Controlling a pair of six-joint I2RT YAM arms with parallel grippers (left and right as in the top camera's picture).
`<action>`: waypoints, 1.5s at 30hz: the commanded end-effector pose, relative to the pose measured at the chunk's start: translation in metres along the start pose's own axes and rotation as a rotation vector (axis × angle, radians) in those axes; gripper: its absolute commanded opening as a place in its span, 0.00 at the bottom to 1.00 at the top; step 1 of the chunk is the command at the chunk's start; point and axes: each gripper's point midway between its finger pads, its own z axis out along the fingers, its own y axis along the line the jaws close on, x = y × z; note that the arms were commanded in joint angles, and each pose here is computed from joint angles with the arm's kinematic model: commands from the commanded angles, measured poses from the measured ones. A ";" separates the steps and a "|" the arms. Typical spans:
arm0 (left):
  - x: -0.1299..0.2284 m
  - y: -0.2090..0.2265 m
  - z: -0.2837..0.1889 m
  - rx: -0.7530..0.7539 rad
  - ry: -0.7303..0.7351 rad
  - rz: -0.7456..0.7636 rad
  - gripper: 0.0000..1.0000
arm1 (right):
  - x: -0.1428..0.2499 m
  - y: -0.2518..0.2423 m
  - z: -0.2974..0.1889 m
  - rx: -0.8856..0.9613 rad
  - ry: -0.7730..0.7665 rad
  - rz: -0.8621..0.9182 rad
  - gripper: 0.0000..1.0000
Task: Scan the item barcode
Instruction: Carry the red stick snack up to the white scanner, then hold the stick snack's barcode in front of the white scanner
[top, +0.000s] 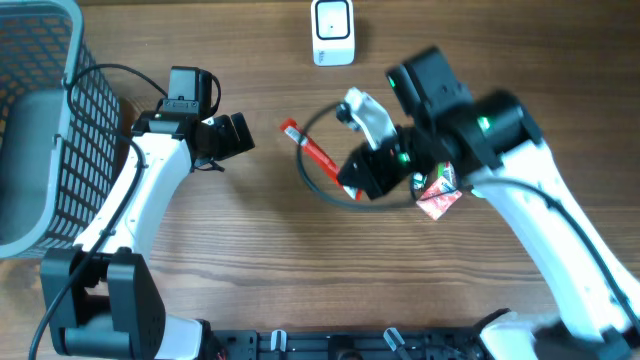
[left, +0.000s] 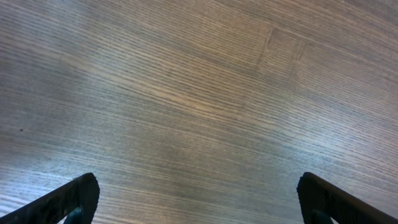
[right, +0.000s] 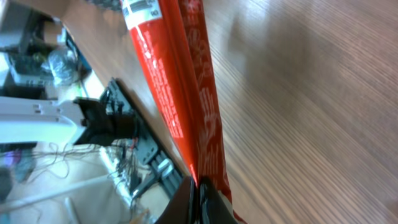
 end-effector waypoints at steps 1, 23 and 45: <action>-0.001 0.001 0.001 -0.004 0.002 0.003 1.00 | -0.043 0.008 -0.011 -0.032 -0.036 -0.053 0.04; -0.001 0.001 0.001 -0.004 0.002 0.003 1.00 | -0.199 -0.129 0.074 -0.592 -0.299 0.196 0.04; -0.001 0.001 0.001 -0.004 0.002 0.003 1.00 | -0.194 -0.295 0.134 -0.719 -0.282 0.843 0.05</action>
